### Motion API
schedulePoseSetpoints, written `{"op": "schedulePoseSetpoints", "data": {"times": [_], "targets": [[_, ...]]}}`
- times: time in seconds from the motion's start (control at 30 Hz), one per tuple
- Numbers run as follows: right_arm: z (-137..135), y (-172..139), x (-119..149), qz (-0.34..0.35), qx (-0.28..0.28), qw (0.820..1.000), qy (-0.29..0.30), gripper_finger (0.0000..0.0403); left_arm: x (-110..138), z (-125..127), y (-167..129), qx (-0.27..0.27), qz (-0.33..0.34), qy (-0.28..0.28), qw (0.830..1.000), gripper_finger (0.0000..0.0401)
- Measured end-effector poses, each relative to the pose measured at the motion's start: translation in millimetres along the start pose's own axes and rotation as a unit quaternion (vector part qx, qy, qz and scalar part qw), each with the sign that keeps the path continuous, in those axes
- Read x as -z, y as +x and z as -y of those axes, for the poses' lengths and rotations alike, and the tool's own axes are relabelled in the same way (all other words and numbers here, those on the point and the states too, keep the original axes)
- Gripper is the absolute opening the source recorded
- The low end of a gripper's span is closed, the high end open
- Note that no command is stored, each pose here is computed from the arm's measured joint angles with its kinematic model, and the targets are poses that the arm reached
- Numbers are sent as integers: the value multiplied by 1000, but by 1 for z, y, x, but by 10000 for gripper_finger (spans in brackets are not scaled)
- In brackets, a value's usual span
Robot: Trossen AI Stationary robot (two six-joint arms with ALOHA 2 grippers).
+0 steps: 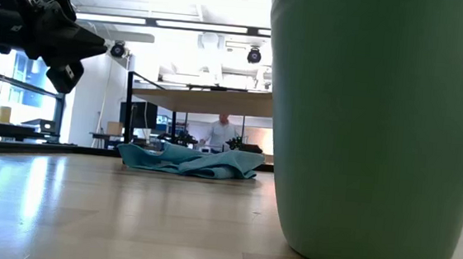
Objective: Stack small to large cups/mugs on shelf
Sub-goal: Put the purple cup on the shelf
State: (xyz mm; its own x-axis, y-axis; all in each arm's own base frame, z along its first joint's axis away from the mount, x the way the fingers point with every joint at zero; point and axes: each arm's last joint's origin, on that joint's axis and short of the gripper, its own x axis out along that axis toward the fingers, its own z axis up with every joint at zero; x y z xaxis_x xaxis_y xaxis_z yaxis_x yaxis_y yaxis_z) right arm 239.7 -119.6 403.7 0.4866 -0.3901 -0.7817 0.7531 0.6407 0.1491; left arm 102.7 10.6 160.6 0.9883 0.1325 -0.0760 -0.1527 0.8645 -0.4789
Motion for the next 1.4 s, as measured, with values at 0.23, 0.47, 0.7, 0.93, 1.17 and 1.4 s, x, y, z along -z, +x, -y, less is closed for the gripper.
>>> {"op": "schedulePoseSetpoints", "data": {"times": [0.23,0.47,0.7,0.93,1.17,1.4], "targets": [[5,1,-1,-5,10,1000,5,0,0,0,0,0,0,0,1000,42],[5,1,0,-11,3,1000,4,0,0,0,0,0,0,0,1000,42],[5,1,0,-13,1,1000,4,0,0,0,0,0,0,0,1000,42],[4,1,0,-11,-10,1000,5,13,0,0,0,0,0,0,1000,42],[3,0,-2,-4,-13,1000,8,46,0,0,0,0,0,0,1000,42],[3,3,-2,-7,-12,1000,11,47,0,0,0,0,0,1,1000,42]]}}
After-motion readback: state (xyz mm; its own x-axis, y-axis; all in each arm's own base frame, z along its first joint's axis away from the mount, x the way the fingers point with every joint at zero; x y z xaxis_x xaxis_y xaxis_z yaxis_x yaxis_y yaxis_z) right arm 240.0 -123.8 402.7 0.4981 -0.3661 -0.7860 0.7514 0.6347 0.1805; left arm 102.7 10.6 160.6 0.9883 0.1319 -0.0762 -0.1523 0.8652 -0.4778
